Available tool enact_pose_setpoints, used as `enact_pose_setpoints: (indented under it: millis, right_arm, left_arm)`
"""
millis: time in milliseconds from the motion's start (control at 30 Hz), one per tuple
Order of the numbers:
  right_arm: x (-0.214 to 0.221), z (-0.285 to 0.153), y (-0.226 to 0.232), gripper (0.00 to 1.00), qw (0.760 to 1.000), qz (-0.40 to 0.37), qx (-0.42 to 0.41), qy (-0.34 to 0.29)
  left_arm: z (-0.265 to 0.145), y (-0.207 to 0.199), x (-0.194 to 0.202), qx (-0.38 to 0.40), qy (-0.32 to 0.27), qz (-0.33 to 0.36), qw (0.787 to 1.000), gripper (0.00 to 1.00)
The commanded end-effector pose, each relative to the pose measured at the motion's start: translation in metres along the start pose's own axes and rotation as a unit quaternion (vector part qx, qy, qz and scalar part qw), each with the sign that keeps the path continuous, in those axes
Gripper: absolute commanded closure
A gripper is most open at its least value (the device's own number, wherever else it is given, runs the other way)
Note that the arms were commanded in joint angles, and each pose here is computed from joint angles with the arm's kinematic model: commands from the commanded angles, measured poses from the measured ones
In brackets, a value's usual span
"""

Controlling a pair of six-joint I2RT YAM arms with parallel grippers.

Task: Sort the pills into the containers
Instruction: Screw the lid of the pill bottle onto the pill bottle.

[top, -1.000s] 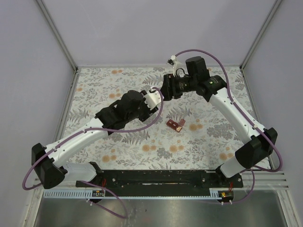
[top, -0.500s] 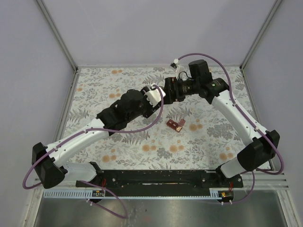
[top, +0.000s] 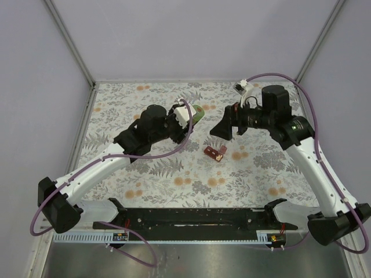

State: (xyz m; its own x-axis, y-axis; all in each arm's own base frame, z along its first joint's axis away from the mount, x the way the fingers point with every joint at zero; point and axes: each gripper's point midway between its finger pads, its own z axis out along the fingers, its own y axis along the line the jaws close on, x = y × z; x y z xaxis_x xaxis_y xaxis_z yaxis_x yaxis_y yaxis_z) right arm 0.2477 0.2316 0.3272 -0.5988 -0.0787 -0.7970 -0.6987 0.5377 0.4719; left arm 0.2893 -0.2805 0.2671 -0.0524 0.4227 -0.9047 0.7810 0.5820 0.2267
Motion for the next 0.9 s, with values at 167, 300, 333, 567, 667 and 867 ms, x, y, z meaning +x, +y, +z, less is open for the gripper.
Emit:
enact_pose_setpoints:
  millis: [167, 300, 333, 567, 667, 867]
  right_arm:
    - [-0.001, -0.026, 0.018, 0.01, 0.988, -0.149, -0.027, -0.030]
    - [0.001, -0.030, 0.017, 0.02, 0.978, -0.208, -0.031, -0.015]
    - [0.002, -0.030, 0.018, 0.04, 0.976, -0.213, -0.036, -0.009]
    - [0.017, -0.027, 0.032, 0.09, 0.948, -0.299, -0.110, 0.030]
    - [0.026, -0.023, 0.041, 0.09, 0.930, -0.340, -0.132, 0.039]
    - [0.024, -0.018, 0.057, 0.11, 0.916, -0.363, -0.168, 0.034]
  left_arm:
    - [-0.037, -0.077, -0.040, 0.248, -0.068, 0.002, 0.966, 1.00]
    - [-0.044, -0.090, -0.037, 0.295, -0.065, 0.000, 0.953, 1.00]
    - [-0.047, -0.093, -0.037, 0.307, -0.066, -0.002, 0.950, 1.00]
    - [-0.051, -0.106, -0.033, 0.362, -0.053, -0.013, 0.931, 1.00]
    - [-0.050, -0.108, -0.032, 0.370, -0.049, -0.013, 0.928, 1.00]
    - [-0.047, -0.110, -0.027, 0.378, -0.041, -0.018, 0.925, 1.00]
